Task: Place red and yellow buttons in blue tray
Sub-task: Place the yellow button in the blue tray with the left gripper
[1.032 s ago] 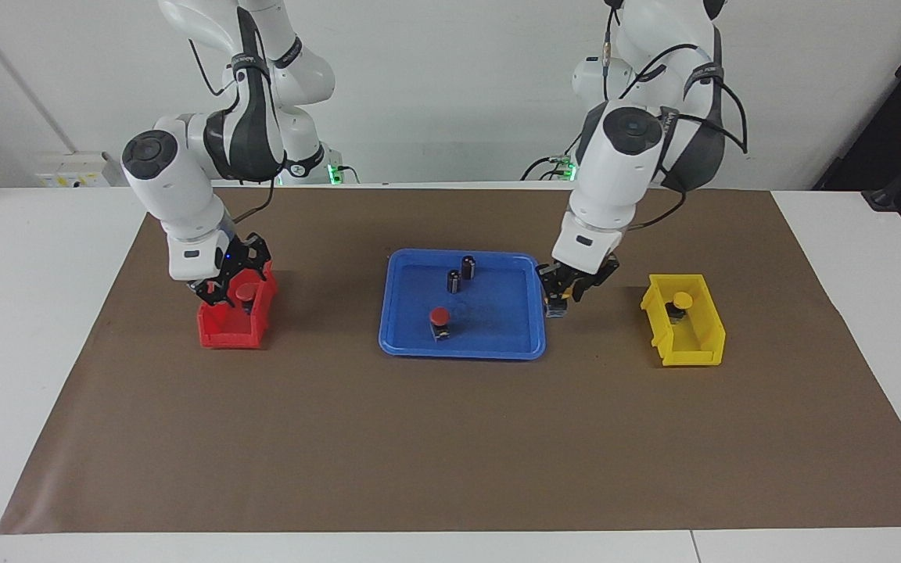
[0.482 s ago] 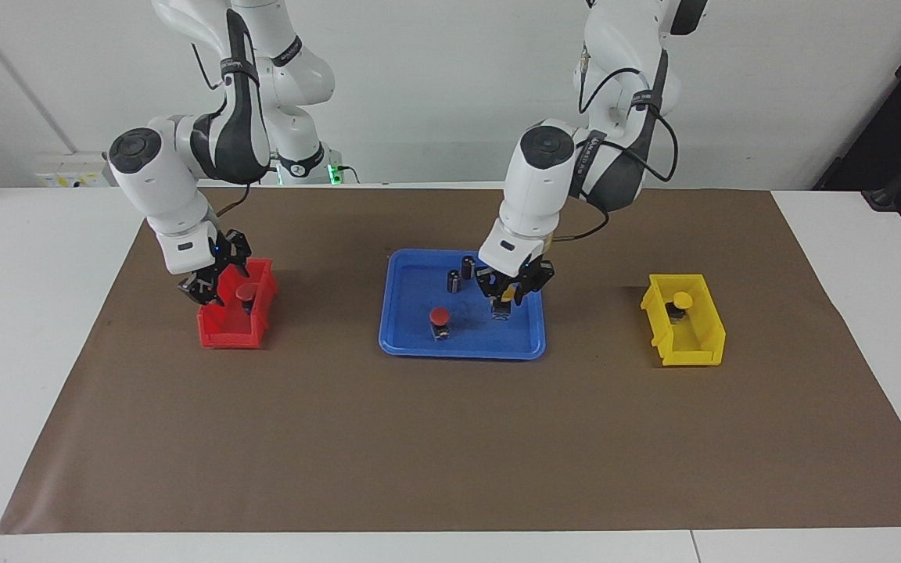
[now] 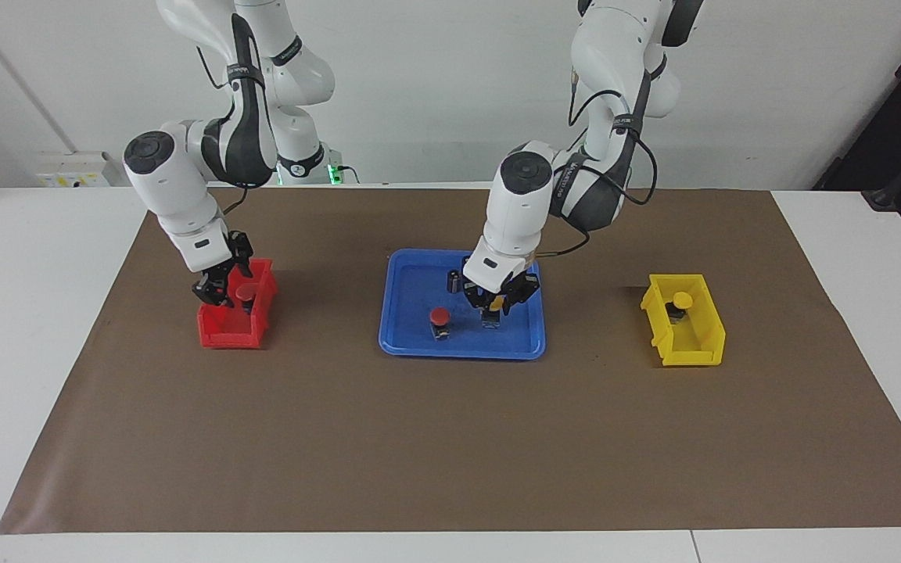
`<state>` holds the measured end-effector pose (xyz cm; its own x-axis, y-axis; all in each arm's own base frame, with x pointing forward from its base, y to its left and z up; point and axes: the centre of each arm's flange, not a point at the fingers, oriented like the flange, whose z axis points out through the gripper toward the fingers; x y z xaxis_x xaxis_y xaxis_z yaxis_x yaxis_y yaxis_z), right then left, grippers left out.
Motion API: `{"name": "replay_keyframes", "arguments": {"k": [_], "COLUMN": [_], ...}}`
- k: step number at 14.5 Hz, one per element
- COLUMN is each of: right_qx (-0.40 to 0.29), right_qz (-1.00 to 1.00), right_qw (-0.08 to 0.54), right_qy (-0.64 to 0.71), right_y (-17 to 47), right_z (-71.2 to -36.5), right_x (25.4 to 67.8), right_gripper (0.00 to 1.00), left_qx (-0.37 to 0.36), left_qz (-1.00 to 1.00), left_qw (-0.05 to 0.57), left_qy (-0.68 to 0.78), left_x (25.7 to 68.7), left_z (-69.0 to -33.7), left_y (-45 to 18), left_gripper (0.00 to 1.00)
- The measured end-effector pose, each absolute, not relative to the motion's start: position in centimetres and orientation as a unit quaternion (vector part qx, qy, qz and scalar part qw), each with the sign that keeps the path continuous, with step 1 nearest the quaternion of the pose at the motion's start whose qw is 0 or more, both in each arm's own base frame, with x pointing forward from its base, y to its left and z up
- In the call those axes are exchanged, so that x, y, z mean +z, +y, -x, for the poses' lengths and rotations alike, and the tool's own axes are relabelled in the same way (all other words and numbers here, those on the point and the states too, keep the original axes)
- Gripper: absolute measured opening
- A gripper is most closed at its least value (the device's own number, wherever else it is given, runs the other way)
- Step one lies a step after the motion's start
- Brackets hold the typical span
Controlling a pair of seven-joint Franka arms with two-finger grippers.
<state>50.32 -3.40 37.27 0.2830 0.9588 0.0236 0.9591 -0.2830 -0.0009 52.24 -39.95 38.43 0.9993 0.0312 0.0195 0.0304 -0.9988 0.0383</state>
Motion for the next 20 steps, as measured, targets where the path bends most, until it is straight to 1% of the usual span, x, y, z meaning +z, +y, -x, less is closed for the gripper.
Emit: {"name": "replay_keyframes", "arguments": {"k": [6, 11, 14, 15, 16, 17, 18, 19, 20], "right_qx": [-0.016, -0.015, -0.013, -0.013, -0.013, -0.013, -0.013, -0.014, -0.014], "right_qz": [0.8, 0.8, 0.799, 0.799, 0.799, 0.799, 0.799, 0.799, 0.799], "right_qw": [0.002, 0.003, 0.004, 0.004, 0.004, 0.004, 0.004, 0.004, 0.004], "right_qy": [-0.599, -0.6, -0.601, -0.601, -0.601, -0.601, -0.601, -0.601, -0.601], "right_y": [-3.6, -3.6, -3.4, -3.4, -3.4, -3.4, -3.4, -3.4, -3.4], "right_z": [-49.0, -48.6, -48.4, -48.4, -48.3, -48.3, -48.3, -48.3, -48.3], "right_x": [35.6, 35.1, 34.9, 34.8, 34.8, 34.8, 34.8, 34.9, 34.9], "right_gripper": [0.75, 0.75, 0.73, 0.69, 0.68, 0.63, 0.63, 0.6, 0.59], "left_qx": [0.009, 0.009, 0.008, 0.007, 0.007, 0.006, 0.005, 0.002, 0.001], "left_qz": [-1.0, -1.0, -1.0, -1.0, -1.0, -1.0, -1.0, -1.0, -1.0], "left_qw": [0.015, 0.017, 0.017, 0.016, 0.016, 0.015, 0.013, 0.009, 0.006], "left_qy": [0.022, 0.018, 0.015, 0.014, 0.013, 0.014, 0.017, 0.019, 0.021], "left_x": [36.8, 36.9, 36.9, 36.8, 36.8, 36.8, 36.7, 36.7, 37.0], "left_z": [-53.1, -52.8, -52.1, -52.0, -51.9, -51.9, -51.9, -51.8, -51.9], "left_y": [-39.5, -40.1, -41.1, -41.3, -41.4, -41.4, -41.4, -41.3, -41.3], "left_gripper": [0.38, 0.38, 0.37, 0.35, 0.3, 0.3, 0.36, 0.46, 0.59]}}
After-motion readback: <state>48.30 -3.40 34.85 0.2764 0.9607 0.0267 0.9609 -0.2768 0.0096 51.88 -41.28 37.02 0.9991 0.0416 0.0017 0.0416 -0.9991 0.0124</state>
